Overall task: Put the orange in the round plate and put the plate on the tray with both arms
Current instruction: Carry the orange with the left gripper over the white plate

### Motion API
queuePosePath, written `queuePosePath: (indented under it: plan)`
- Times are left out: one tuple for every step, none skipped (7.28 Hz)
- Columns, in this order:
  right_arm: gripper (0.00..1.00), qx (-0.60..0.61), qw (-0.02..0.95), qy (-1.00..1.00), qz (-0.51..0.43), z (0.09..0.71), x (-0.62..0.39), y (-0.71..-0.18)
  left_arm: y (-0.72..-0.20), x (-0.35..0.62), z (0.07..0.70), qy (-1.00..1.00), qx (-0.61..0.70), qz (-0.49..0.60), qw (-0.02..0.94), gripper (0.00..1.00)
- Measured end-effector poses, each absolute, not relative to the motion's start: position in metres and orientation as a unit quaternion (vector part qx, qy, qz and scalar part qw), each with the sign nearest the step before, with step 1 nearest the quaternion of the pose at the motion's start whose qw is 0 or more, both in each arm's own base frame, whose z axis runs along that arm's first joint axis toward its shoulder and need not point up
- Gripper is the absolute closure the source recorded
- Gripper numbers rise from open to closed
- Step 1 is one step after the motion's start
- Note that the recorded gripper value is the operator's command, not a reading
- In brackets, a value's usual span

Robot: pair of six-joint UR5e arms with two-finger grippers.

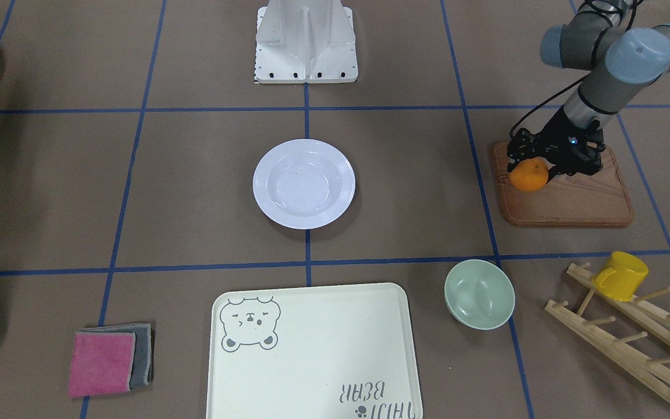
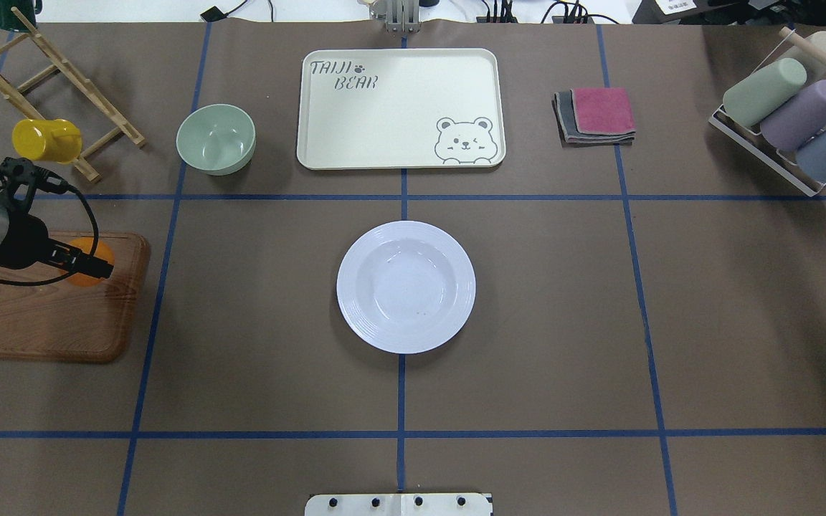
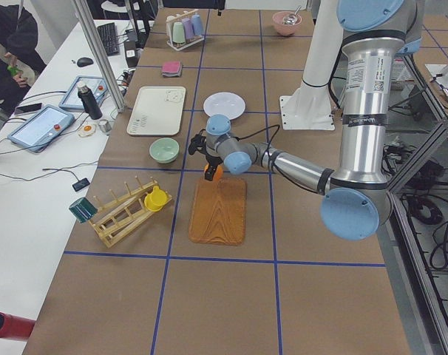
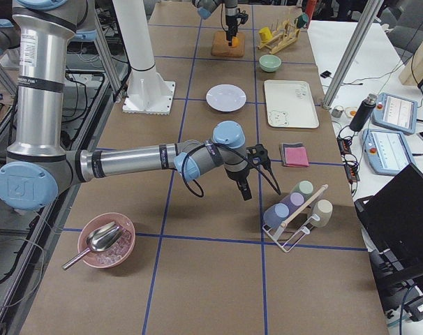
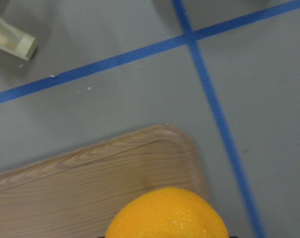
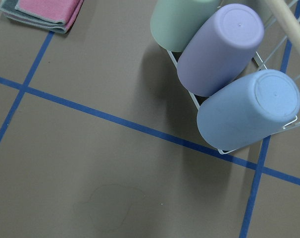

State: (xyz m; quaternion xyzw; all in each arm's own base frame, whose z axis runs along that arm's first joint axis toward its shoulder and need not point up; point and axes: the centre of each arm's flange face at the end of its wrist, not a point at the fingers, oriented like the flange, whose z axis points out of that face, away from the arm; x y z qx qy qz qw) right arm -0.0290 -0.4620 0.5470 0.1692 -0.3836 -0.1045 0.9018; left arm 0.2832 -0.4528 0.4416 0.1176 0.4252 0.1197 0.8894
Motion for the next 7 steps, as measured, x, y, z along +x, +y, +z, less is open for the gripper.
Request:
queuePosePath:
  plan:
    - [0.00, 0.169, 0.901, -0.385, -0.104, 0.546, -0.029, -0.462, -0.472, 0.302, 0.387, 0.423, 0.108, 0.101, 0.894, 1.00]
    - [0.00, 0.168, 0.901, -0.387, -0.102, 0.545, -0.030, -0.463, -0.485, 0.330, 0.331, 0.423, 0.096, 0.085, 0.897, 1.00]
    - [0.00, 0.168, 0.901, -0.388, -0.099, 0.544, -0.030, -0.463, -0.486, 0.369, 0.277, 0.423, 0.084, 0.070, 0.899, 1.00]
    - [0.00, 0.168, 0.900, -0.389, -0.097, 0.542, -0.030, -0.465, -0.485, 0.415, 0.231, 0.426, 0.074, 0.050, 0.900, 1.00]
    - [0.00, 0.168, 0.900, -0.390, -0.094, 0.540, -0.031, -0.466, -0.485, 0.463, 0.192, 0.426, 0.066, 0.030, 0.902, 1.00]
    - [0.00, 0.167, 0.900, -0.393, -0.087, 0.538, -0.031, -0.468, -0.485, 0.510, 0.162, 0.420, 0.062, 0.013, 0.906, 1.00]
    - [0.00, 0.165, 0.900, -0.395, -0.081, 0.536, -0.032, -0.469, -0.479, 0.555, 0.145, 0.410, 0.059, 0.004, 0.910, 1.00]
